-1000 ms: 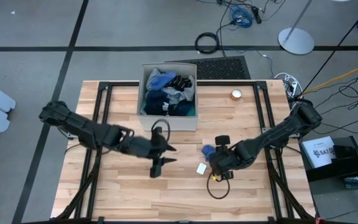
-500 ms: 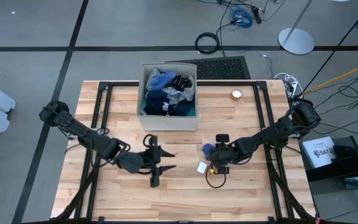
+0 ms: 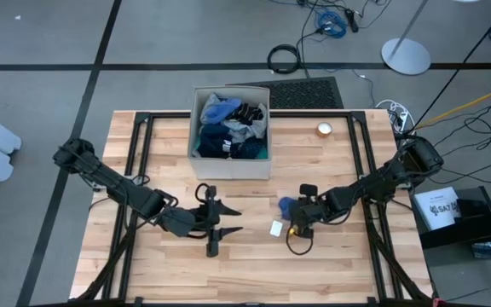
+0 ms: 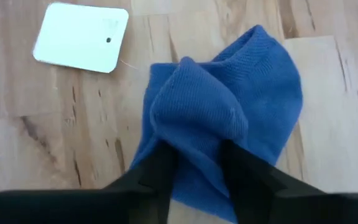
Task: Sort clothes
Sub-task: Put the blue sock into the white laundry organizer
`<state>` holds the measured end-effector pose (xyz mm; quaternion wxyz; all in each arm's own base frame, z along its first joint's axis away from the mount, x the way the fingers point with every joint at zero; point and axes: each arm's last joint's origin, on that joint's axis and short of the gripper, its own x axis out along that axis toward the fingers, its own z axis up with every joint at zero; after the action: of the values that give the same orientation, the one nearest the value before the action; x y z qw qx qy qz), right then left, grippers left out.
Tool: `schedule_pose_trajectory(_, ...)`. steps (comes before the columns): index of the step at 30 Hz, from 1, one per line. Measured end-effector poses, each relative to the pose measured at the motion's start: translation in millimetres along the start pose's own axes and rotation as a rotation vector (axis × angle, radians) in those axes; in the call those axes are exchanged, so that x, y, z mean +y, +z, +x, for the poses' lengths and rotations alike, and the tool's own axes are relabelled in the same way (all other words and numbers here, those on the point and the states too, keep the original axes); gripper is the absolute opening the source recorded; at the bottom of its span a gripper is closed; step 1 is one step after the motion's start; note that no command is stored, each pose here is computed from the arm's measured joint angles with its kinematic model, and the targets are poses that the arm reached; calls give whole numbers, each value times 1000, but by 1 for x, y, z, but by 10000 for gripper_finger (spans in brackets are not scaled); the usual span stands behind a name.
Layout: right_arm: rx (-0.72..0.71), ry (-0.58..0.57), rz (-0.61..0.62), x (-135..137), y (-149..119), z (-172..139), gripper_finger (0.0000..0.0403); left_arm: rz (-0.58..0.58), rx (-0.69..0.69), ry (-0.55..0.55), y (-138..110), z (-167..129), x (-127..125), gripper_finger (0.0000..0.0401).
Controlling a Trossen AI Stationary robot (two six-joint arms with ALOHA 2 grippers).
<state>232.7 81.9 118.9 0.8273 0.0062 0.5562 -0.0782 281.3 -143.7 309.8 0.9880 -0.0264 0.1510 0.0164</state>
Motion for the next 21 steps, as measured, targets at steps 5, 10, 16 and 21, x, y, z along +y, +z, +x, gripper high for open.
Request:
schedule_pose_trajectory(5,23,6,-6,-1,-2,-2,23,31,5,0,-6,10,-4,189)
schedule_pose_trajectory(10,6,40,3,-1,3,-13,14,51,-1,1,-15,25,-9,189)
schedule_pose_trajectory(16,-134,136,8,5,31,-53,4,18,-6,22,-26,48,-7,189)
schedule_pose_trajectory(21,-290,205,-28,14,48,-89,4,5,-7,-29,-35,66,-7,189)
